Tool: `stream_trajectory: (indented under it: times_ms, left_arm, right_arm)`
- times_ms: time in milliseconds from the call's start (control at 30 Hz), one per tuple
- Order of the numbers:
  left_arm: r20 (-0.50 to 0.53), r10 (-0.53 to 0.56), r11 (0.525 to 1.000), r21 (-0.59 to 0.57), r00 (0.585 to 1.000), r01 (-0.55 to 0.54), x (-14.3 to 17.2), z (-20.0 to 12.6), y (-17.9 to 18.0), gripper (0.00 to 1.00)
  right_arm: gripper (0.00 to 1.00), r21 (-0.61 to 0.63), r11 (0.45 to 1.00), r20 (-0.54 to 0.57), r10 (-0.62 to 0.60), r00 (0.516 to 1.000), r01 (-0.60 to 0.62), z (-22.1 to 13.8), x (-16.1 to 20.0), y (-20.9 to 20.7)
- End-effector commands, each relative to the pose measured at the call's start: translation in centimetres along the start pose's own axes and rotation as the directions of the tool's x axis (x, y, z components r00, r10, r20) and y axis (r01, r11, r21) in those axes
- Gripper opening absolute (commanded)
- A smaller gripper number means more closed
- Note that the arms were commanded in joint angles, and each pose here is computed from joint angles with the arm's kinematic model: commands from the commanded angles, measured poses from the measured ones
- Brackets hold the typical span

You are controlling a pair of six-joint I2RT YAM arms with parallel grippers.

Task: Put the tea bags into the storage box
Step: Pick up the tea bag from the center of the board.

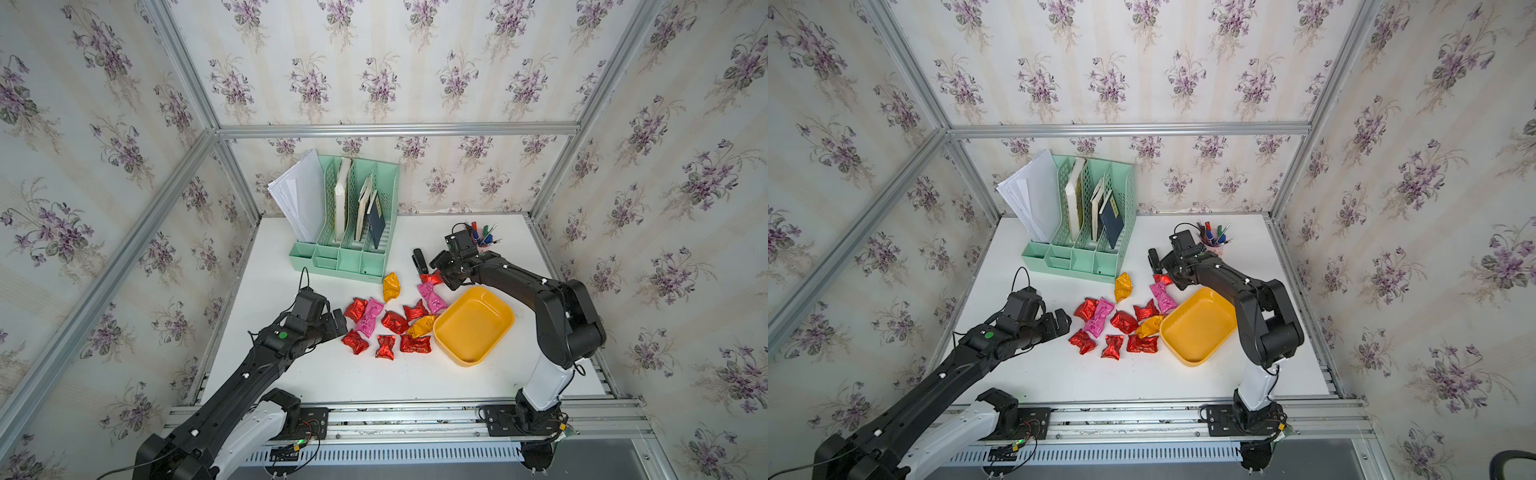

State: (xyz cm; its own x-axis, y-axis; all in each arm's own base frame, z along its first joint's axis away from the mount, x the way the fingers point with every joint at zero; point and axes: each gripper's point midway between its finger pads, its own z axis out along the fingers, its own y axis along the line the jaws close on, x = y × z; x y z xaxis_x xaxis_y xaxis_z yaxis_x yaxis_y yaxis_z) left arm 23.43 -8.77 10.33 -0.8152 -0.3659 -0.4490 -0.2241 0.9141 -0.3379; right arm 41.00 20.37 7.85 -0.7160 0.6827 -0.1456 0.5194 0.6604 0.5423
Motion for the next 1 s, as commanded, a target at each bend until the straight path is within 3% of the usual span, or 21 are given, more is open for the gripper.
stream_trajectory:
  times_ms: [0,133,300,600,833,967]
  left_arm:
    - [0.001,0.025,0.999,-0.035,1.0,-0.025,-0.6,-0.2,-0.1,0.99]
    - [-0.015,-0.005,0.999,-0.043,1.0,0.004,0.1,0.1,0.1,0.99]
    - [-0.012,-0.057,0.998,-0.031,0.998,0.056,0.9,0.6,0.4,0.99]
    - [-0.028,-0.007,0.998,-0.057,1.0,0.005,1.1,0.5,0.8,0.99]
    - [-0.019,-0.015,0.998,-0.057,1.0,0.014,1.1,0.1,1.0,0.99]
    - [-0.016,0.012,0.998,-0.061,1.0,-0.013,1.0,-0.3,1.0,0.99]
  right_arm:
    - [0.74,0.013,0.997,-0.051,0.075,0.996,-0.074,1.0,1.1,-0.7]
    - [0.75,0.032,0.985,-0.033,0.168,0.985,-0.167,1.1,1.3,-2.0]
    - [0.76,0.017,0.985,-0.006,0.173,0.985,-0.173,1.8,0.1,-1.3]
    - [0.7,0.087,0.977,0.003,0.194,0.981,-0.194,4.0,-0.4,-2.4]
    - [0.33,0.11,0.982,0.011,0.154,0.988,-0.154,4.4,-0.8,-2.7]
    - [0.28,0.103,0.99,0.046,0.091,0.995,-0.095,3.0,-1.4,-2.5]
